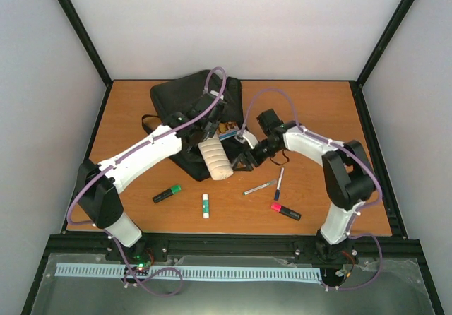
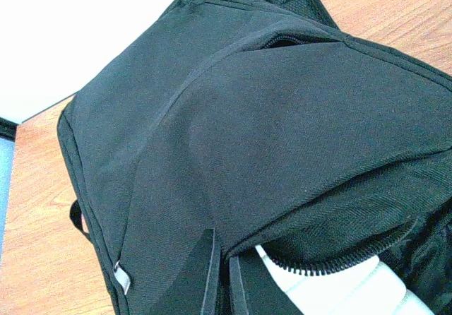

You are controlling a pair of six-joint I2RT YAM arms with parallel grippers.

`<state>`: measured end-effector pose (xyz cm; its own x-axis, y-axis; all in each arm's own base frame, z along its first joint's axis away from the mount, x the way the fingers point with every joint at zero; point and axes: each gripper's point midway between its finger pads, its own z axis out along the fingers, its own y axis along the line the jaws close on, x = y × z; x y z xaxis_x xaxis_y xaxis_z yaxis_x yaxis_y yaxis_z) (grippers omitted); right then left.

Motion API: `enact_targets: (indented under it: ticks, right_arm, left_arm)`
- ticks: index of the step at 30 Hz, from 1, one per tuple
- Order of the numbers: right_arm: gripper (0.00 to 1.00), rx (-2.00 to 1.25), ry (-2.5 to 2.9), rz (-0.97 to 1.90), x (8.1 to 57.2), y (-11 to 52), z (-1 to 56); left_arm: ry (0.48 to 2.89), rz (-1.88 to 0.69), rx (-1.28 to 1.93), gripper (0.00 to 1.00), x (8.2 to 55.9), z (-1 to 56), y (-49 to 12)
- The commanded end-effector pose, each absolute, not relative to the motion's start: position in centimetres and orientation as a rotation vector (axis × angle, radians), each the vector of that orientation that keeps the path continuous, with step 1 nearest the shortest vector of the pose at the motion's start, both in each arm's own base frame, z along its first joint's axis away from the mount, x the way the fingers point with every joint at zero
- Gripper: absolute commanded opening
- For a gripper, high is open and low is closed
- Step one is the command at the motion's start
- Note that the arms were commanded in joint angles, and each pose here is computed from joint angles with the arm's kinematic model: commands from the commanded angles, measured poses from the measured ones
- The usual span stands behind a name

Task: Pack the student bag
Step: Place the stationery in the student bag.

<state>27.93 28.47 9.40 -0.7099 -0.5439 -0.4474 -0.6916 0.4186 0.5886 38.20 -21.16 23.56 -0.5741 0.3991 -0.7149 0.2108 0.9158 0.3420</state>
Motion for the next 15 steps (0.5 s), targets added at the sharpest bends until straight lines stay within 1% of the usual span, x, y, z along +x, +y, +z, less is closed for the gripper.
enact_targets:
  ticks: [1,5,10,15]
  right_arm:
    - [0.69,-1.399,2.237,0.894,26.8,27.1,9.5]
    - [0.65,-1.585,2.072,0.656,25.7,26.5,9.3]
    - [0.55,-1.728,1.902,0.538,23.5,27.6,9.6]
    - [0.46,-1.837,1.764,0.386,21.8,29.2,8.5]
  left_arm:
    - [2.098,0.174,0.315,0.01,38.3,27.7,-21.4]
    - [2.105,0.154,0.313,0.01,38.1,27.6,-21.5]
    - [2.111,0.139,0.312,0.01,38.1,27.5,-21.7]
    - [2.11,0.124,0.319,0.01,38.1,27.8,-21.8]
